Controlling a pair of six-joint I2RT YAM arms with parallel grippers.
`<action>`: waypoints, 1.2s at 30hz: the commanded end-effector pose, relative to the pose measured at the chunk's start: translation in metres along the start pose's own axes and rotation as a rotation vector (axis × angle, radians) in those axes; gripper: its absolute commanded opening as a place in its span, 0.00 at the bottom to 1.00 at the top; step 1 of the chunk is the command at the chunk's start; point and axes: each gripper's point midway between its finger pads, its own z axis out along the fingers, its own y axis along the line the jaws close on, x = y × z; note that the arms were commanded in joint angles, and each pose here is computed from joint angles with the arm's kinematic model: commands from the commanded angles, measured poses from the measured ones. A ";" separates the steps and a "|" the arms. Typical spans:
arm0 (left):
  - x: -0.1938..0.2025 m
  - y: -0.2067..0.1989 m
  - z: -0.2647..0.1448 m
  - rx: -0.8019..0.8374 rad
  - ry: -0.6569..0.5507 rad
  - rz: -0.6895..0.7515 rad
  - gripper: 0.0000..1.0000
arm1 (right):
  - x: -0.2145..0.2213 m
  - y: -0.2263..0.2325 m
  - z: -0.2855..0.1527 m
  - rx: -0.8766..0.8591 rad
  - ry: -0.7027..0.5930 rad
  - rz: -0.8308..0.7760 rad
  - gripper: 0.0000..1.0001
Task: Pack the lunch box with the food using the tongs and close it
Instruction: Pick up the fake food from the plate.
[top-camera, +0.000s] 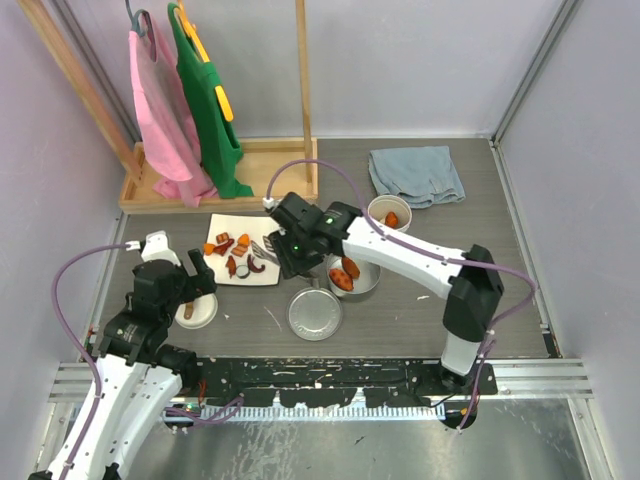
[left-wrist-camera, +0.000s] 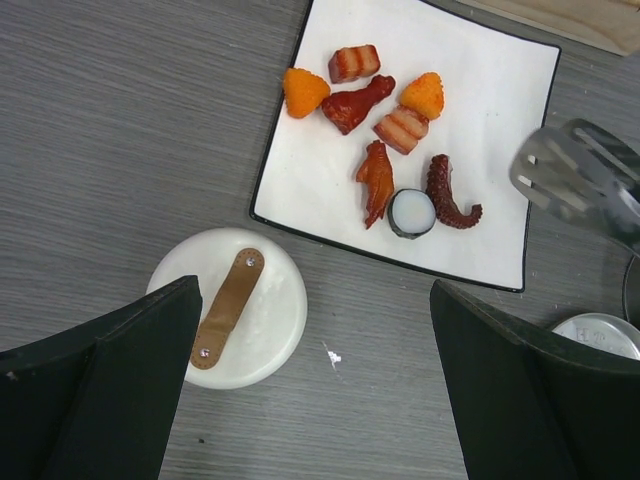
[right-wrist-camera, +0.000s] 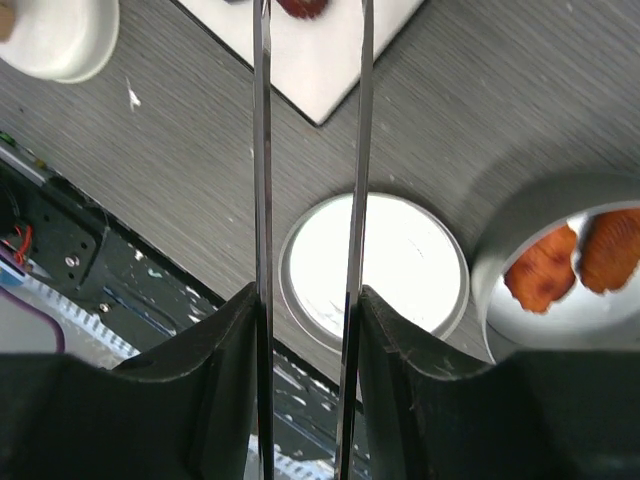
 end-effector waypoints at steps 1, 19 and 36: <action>-0.017 0.001 -0.004 -0.008 -0.066 -0.027 0.98 | -0.047 0.030 0.002 -0.043 -0.123 -0.037 0.45; -0.024 0.007 -0.009 -0.031 -0.109 -0.039 0.98 | -0.079 0.081 0.058 -0.134 -0.134 0.001 0.50; -0.022 0.005 -0.008 -0.022 -0.097 -0.033 0.98 | -0.076 0.086 0.081 -0.120 -0.091 0.031 0.52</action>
